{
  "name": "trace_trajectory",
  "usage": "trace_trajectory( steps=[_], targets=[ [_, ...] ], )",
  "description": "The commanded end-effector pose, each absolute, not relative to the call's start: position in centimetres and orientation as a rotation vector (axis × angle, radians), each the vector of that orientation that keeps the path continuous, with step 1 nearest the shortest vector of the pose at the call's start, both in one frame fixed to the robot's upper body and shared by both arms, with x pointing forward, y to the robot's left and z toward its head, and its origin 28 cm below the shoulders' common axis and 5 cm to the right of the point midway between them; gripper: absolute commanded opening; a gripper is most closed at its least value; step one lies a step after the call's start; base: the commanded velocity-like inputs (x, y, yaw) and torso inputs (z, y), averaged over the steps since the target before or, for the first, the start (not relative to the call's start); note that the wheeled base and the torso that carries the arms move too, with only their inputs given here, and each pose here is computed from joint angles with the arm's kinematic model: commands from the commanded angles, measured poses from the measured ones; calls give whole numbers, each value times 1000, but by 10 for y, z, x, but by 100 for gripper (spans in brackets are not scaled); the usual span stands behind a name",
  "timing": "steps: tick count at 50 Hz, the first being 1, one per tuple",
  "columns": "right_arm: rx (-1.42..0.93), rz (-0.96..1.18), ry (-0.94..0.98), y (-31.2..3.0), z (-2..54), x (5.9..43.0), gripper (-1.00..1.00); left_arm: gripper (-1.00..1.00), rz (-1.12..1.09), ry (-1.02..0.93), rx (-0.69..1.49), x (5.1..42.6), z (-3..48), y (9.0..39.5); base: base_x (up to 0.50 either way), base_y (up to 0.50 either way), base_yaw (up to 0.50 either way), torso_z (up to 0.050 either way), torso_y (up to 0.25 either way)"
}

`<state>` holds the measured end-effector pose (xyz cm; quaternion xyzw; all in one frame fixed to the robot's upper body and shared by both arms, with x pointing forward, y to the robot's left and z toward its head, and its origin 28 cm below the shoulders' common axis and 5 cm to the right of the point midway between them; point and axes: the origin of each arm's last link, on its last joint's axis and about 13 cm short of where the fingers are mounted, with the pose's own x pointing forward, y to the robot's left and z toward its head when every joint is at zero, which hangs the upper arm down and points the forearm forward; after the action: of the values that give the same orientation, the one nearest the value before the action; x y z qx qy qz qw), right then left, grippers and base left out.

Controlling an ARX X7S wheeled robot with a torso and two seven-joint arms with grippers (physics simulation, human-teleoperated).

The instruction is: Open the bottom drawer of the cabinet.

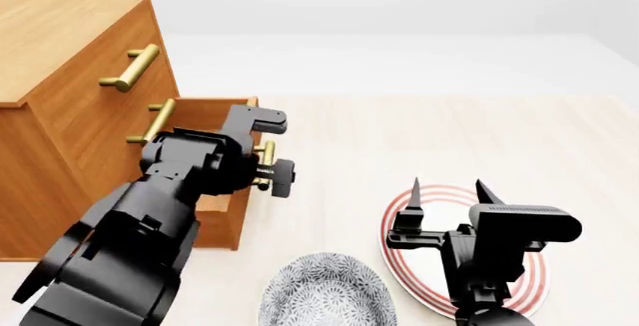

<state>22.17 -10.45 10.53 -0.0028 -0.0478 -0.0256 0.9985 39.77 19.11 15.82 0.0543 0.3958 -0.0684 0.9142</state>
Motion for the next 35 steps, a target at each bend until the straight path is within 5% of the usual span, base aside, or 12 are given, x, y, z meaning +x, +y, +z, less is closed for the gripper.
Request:
trace_trajectory(
  steps=[1,35],
  targets=[
    [-7,-51,-96,-104,106,222,100,100,-397,833,-64,393,164,183,0,0,0,0,0],
    [-7,-69,-107,-109,109,217,100,100,-657,795,-66,380,160,134,0,-1,-1,0,0]
  ],
)
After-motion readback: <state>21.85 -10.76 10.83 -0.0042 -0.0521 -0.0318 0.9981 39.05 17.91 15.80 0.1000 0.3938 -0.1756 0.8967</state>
